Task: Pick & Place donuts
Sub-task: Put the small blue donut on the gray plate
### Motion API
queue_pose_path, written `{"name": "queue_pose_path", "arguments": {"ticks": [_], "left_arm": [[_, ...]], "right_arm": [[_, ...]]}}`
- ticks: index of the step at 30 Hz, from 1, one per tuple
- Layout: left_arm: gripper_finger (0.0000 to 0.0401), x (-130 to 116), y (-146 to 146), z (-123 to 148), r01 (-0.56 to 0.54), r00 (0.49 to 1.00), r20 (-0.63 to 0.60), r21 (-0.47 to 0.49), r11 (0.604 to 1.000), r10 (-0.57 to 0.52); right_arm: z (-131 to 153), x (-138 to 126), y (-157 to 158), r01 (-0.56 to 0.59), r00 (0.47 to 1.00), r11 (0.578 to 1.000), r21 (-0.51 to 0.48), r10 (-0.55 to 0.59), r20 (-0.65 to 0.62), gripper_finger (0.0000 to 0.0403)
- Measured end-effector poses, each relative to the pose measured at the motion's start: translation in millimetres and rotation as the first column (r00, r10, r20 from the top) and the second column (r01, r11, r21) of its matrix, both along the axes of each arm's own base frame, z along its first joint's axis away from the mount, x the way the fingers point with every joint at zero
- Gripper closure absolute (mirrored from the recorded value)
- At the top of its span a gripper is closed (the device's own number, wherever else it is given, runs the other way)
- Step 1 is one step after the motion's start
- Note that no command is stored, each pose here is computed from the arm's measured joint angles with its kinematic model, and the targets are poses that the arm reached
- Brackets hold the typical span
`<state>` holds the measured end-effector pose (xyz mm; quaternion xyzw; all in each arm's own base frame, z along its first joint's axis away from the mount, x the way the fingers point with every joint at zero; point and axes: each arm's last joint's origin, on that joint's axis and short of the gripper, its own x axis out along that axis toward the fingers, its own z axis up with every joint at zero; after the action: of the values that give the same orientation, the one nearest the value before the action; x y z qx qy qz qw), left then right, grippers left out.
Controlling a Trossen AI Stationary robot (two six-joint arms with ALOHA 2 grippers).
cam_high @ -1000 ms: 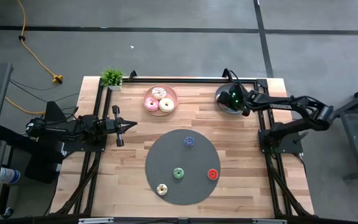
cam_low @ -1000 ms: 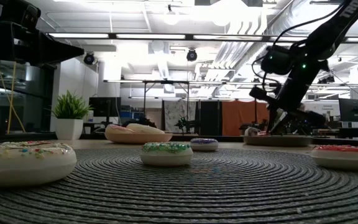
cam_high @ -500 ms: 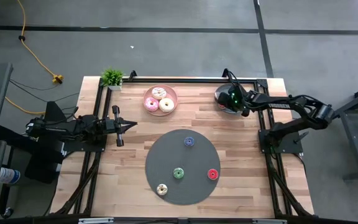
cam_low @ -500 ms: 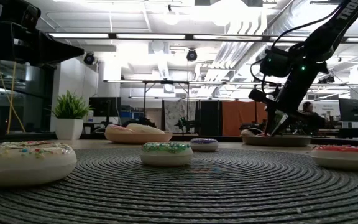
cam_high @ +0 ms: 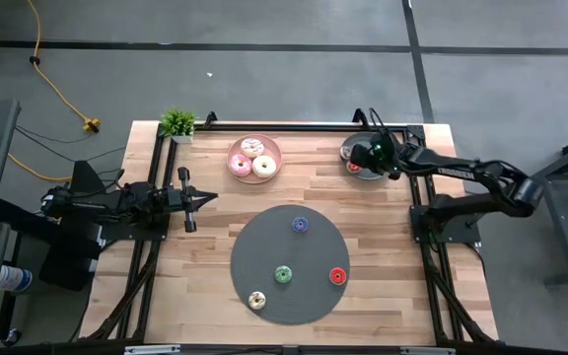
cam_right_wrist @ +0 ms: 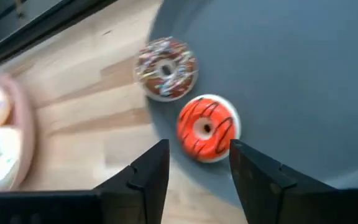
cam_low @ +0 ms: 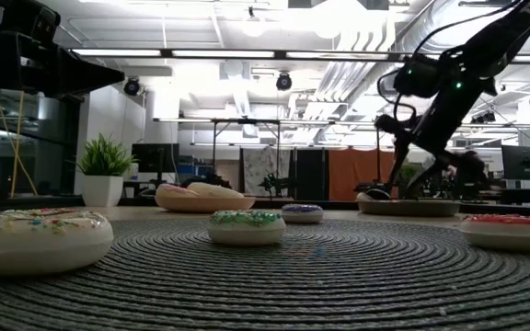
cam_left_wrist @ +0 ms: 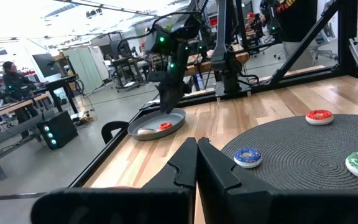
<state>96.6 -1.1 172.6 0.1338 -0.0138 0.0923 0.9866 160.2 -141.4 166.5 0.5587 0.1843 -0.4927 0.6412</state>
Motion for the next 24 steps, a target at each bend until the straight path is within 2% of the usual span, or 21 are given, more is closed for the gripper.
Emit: {"name": "queue_pose_path", "arguments": {"ticks": [4,7,9,13,15,20,24], "left_arm": [[0.0401,0.0,0.0,0.0,0.000,1.000,0.000,0.000,1.000,0.000],[0.0401,0.0,0.0,-0.1,0.000,1.000,0.000,0.000,1.000,0.000],[0.0401,0.0,0.0,0.0,0.000,1.000,0.000,0.000,1.000,0.000],[0.0401,0.0,0.0,0.0,0.000,1.000,0.000,0.000,1.000,0.000],[0.0401,0.0,0.0,0.0,0.000,1.000,0.000,0.000,1.000,0.000],[0.0401,0.0,0.0,0.0,0.000,1.000,0.000,0.000,1.000,0.000],[0.0401,0.0,0.0,0.1,0.000,1.000,0.000,0.000,1.000,0.000]], "right_arm": [[13.8,-0.3,6.6,-0.125,0.991,0.990,-0.068,0.127,0.039,0.0242],[22.6,2.5,16.1,-0.277,0.957,0.952,-0.128,0.285,0.050,0.0242],[26.7,6.3,24.6,-0.408,0.907,0.896,-0.175,0.420,0.037,0.0242],[29.0,15.7,41.6,-0.629,0.761,0.742,-0.231,0.649,0.016,0.0242],[28.4,19.8,48.8,-0.672,0.718,0.707,-0.219,0.695,0.040,0.0242],[21.8,30.6,65.3,-0.717,0.677,0.684,-0.135,0.729,0.098,0.0242],[10.5,40.0,76.4,-0.762,0.638,0.644,-0.071,0.765,0.088,0.0241]]}}
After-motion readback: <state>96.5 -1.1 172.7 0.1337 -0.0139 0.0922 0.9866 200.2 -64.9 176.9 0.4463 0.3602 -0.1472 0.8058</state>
